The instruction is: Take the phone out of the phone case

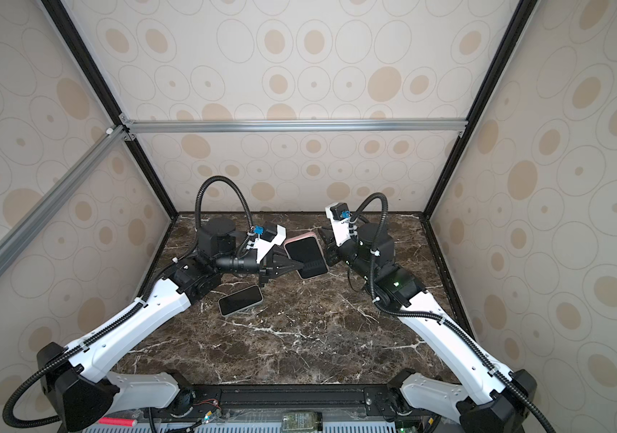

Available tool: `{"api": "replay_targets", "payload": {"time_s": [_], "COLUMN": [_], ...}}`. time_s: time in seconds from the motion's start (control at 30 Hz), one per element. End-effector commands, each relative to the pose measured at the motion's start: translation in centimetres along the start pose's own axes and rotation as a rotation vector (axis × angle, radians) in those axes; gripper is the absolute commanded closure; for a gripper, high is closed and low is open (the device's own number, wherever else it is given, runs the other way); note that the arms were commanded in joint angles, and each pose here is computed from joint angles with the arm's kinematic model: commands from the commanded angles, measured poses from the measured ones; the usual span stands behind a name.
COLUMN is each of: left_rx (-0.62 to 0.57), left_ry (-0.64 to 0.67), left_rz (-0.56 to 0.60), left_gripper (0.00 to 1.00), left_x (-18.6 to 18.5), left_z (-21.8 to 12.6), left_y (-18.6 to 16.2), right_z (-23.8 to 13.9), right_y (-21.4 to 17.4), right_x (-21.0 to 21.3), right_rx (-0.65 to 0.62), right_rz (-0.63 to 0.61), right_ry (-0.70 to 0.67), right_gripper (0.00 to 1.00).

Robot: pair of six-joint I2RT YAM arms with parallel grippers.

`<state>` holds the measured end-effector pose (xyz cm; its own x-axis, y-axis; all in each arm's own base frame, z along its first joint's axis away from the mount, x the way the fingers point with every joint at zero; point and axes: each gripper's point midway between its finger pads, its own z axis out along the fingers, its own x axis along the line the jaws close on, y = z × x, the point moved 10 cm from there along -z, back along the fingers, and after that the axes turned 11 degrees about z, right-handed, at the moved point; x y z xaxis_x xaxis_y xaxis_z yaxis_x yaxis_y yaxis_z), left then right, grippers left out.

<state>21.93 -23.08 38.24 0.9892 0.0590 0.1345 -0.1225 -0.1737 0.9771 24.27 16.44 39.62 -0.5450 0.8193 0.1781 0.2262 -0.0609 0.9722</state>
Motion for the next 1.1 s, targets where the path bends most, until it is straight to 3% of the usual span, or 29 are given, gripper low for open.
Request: {"api": "replay_targets", "payload": {"time_s": [0.0, 0.13, 0.27, 0.57, 0.73, 0.93, 1.07], "left_rx": [-0.098, -0.127, -0.191, -0.437, -0.464, -0.443, -0.422], "left_ry": [-0.036, 0.029, 0.060, 0.024, -0.019, -0.043, -0.075], "left_rz": [0.126, 0.115, 0.055, -0.073, -0.071, -0.031, 0.027], "left_gripper": [1.00, 1.00, 1.00, 1.00, 1.00, 1.00, 1.00], "left_x": [-1.0, -0.7, 0.4, 1.3, 0.9, 0.4, -0.1], "left_z": [-1.0, -2.0, -3.5, -5.4, -5.5, -5.6, -5.7], "left_y": [3.1, 3.1, 2.8, 2.4, 2.4, 2.4, 2.5], "right_z": [-0.5, -1.7, -3.2, -5.0, -4.7, -4.9, -6.0], "right_y": [1.2, 1.3, 1.2, 1.2, 1.4, 2.4, 3.3], "right_x": [0.1, -0.5, -0.6, 1.0, 1.6, 2.8, 3.0], "right_rx": [-0.049, -0.021, -0.017, -0.138, -0.174, -0.148, -0.169], "right_rz": [0.009, 0.022, 0.073, -0.050, -0.096, -0.040, 0.002], "right_ry": [-0.005, 0.003, 0.096, 0.315, 0.410, 0.577, 0.578], "right_gripper": [0.85, 0.82, 0.73, 0.58, 0.61, 0.71, 0.73]}}
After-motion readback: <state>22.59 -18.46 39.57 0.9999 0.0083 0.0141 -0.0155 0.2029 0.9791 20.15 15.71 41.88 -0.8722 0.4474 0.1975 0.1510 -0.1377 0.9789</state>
